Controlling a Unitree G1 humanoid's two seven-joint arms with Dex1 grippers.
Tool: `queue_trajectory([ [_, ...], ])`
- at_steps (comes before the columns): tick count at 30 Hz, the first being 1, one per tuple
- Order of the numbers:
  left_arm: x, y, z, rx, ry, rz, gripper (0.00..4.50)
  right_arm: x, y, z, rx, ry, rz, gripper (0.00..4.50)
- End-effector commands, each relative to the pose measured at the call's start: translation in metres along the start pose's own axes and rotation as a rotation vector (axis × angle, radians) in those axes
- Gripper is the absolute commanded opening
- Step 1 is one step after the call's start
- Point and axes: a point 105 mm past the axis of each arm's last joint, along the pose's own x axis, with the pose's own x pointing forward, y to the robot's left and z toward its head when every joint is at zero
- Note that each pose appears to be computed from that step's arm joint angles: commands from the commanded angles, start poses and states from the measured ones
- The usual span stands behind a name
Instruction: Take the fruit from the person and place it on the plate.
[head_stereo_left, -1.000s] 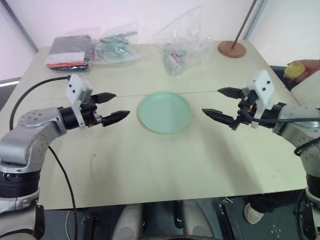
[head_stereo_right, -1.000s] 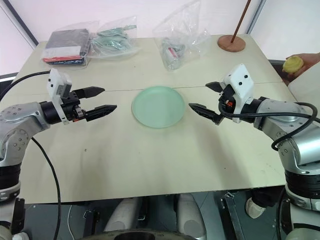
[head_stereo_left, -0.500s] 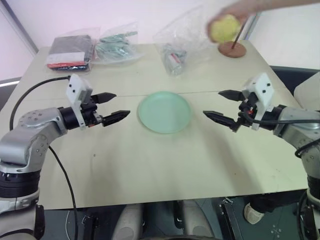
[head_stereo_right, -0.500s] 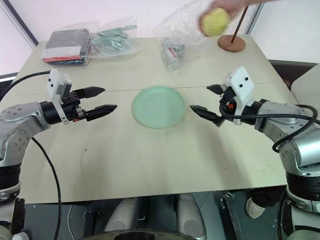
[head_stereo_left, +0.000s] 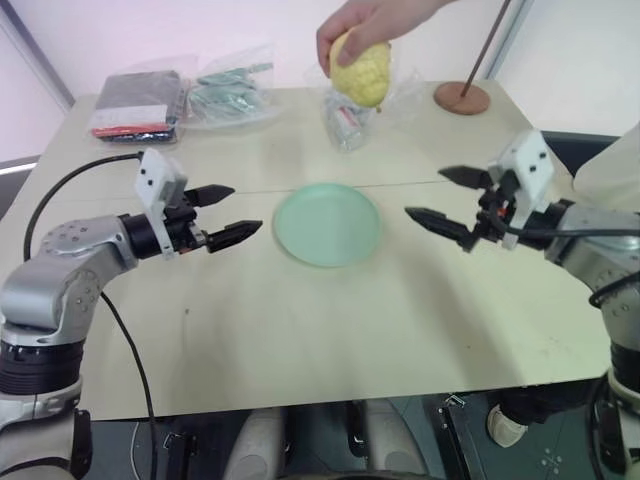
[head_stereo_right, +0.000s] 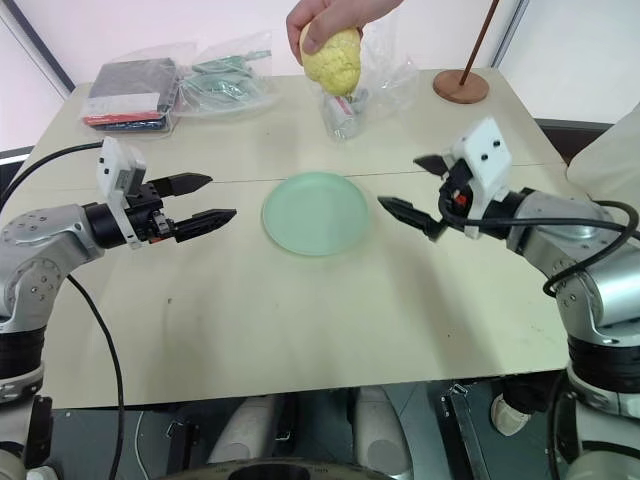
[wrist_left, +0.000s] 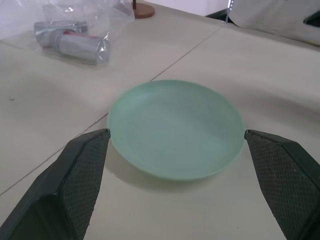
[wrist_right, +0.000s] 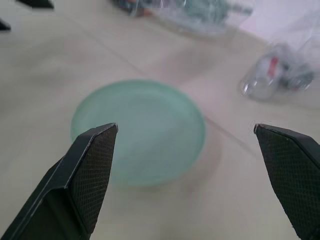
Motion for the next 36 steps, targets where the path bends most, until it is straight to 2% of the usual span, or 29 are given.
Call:
queue_trajectory([
  [1, 0.0, 0.0, 0.009, 0.037, -0.027, 0.004, 4.5, 0.012, -0.006, 0.022, -0.006, -0.074, -0.07, 4.46],
  [5, 0.001, 0.0, 0.009, 0.036, -0.029, 0.004, 4.5, 0.034, -0.004, 0.044, 0.034, -0.142, -0.101, 4.46],
  [10, 0.001, -0.001, 0.009, 0.036, -0.035, 0.01, 4.5, 0.052, -0.005, 0.057, 0.057, -0.191, -0.129, 4.46],
  [21, -0.002, -0.002, 0.009, 0.035, -0.045, 0.035, 4.5, 0.082, -0.009, 0.071, 0.048, -0.231, -0.144, 4.46],
  [33, -0.003, -0.003, 0.008, 0.035, -0.044, 0.044, 4.5, 0.099, -0.006, 0.084, 0.05, -0.27, -0.133, 4.46],
  [36, -0.002, -0.003, 0.008, 0.035, -0.045, 0.043, 4.5, 0.1, -0.005, 0.086, 0.048, -0.278, -0.131, 3.68],
])
